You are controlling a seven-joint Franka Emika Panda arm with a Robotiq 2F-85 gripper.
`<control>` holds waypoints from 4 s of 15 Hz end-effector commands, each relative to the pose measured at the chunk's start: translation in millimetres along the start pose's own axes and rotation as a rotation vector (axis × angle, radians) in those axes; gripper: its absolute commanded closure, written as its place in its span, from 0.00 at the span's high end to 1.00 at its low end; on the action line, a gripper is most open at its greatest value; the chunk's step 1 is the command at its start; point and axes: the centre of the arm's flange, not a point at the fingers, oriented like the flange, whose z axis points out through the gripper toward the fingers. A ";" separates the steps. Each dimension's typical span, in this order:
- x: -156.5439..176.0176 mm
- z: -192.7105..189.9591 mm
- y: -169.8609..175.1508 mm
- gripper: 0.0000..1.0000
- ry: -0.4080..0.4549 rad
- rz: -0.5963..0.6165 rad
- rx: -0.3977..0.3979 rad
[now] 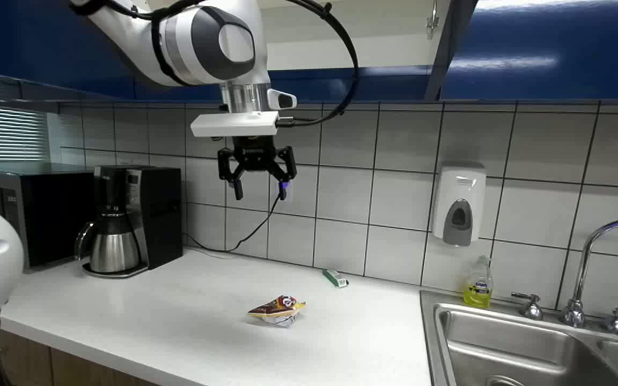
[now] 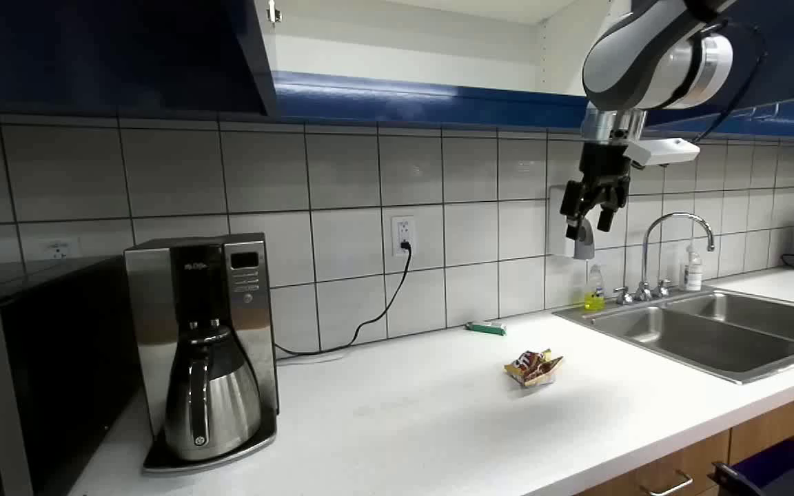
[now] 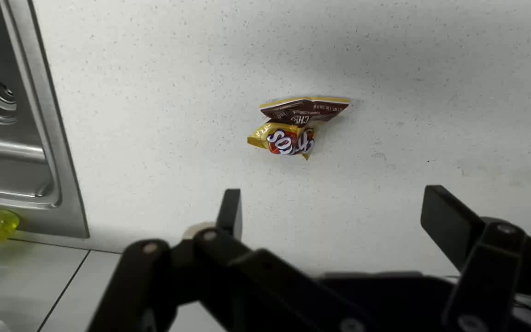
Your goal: Pick up the snack from the countertop and put it in the open upper cabinet.
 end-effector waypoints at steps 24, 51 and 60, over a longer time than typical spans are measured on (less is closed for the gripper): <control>49.1 156.8 7.1 1.00 -0.386 0.133 0.026; 98.6 301.0 -8.3 1.00 -0.321 0.419 0.005; 108.8 316.7 -9.1 1.00 -0.323 0.467 -0.012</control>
